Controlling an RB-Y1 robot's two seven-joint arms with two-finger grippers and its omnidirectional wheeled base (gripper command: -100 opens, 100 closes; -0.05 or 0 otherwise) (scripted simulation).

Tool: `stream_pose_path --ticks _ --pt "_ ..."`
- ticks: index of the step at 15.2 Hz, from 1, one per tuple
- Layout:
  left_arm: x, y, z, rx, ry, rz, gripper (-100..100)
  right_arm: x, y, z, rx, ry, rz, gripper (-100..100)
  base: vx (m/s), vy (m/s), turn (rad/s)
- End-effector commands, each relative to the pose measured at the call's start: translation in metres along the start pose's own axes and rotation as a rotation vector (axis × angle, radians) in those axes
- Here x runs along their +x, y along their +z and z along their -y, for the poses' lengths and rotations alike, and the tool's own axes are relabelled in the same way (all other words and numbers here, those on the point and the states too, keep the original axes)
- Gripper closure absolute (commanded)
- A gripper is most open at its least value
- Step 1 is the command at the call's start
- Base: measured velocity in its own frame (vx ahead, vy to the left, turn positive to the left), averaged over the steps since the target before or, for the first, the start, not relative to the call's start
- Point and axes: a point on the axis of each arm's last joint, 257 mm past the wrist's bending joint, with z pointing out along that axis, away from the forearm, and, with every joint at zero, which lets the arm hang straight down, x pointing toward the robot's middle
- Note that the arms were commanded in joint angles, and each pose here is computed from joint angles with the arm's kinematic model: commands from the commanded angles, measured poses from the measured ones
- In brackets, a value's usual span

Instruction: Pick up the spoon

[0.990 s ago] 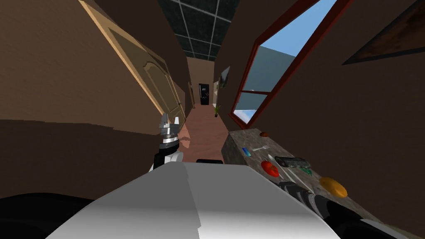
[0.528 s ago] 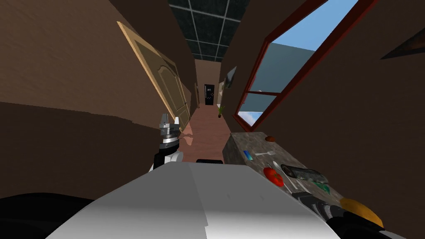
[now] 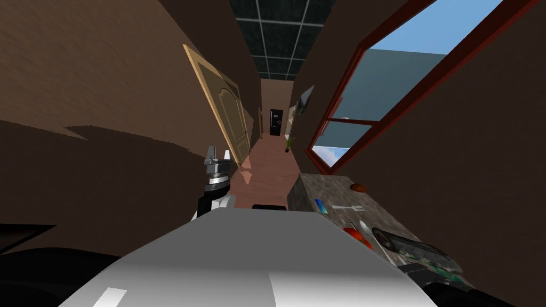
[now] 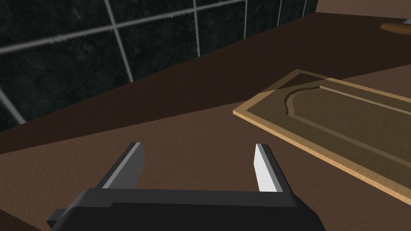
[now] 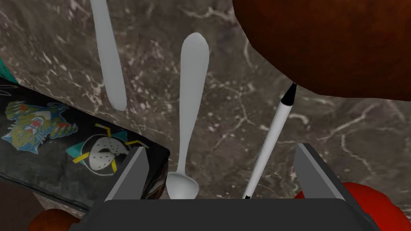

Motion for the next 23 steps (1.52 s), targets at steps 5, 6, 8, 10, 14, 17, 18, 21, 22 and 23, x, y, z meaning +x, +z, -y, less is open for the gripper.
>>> stream_pose_path --ticks 5,6,8,10,14,17,18,21,22,23 --pt "0.0 0.0 0.0 0.0 0.0 0.0 0 0.01 0.013 0.004 -0.019 -0.008 -0.029 -100 0.005 -0.012 0.063" --pt "0.0 0.0 0.0 0.0 0.0 0.0 0 0.017 0.013 0.008 -0.016 0.005 -0.038 -100 0.01 0.072 0.01" --pt "0.0 0.0 0.0 0.0 0.0 0.0 0 0.024 0.013 0.013 -0.012 -0.001 -0.047 -100 0.011 0.038 0.008" --pt "0.0 0.0 0.0 0.0 0.0 0.0 0 0.022 0.024 0.01 -0.044 0.005 -0.047 -100 0.014 0.053 0.006" --pt "0.0 0.0 0.0 0.0 0.0 0.0 0 0.038 0.023 0.021 -0.034 0.01 -0.066 -100 0.0 0.034 0.006" --pt "0.0 0.0 0.0 0.0 0.0 0.0 0 0.042 0.033 0.023 -0.061 0.029 -0.068 -100 0.004 0.045 0.019" --pt "0.0 0.0 0.0 0.0 0.0 0.0 0 0.048 0.033 0.028 -0.056 0.033 -0.074 -100 0.01 0.044 0.009" --pt "0.0 0.0 0.0 0.0 0.0 0.0 0 0.042 0.043 0.026 -0.085 0.024 -0.066 -100 0.011 0.053 0.017" --pt "0.0 0.0 0.0 0.0 0.0 0.0 0 0.047 0.042 0.03 -0.081 0.035 -0.068 -100 0.007 0.064 0.012" --pt "0.0 0.0 0.0 0.0 0.0 0.0 0 0.054 0.041 0.034 -0.075 0.045 -0.073 -100 0.005 0.039 -0.002"
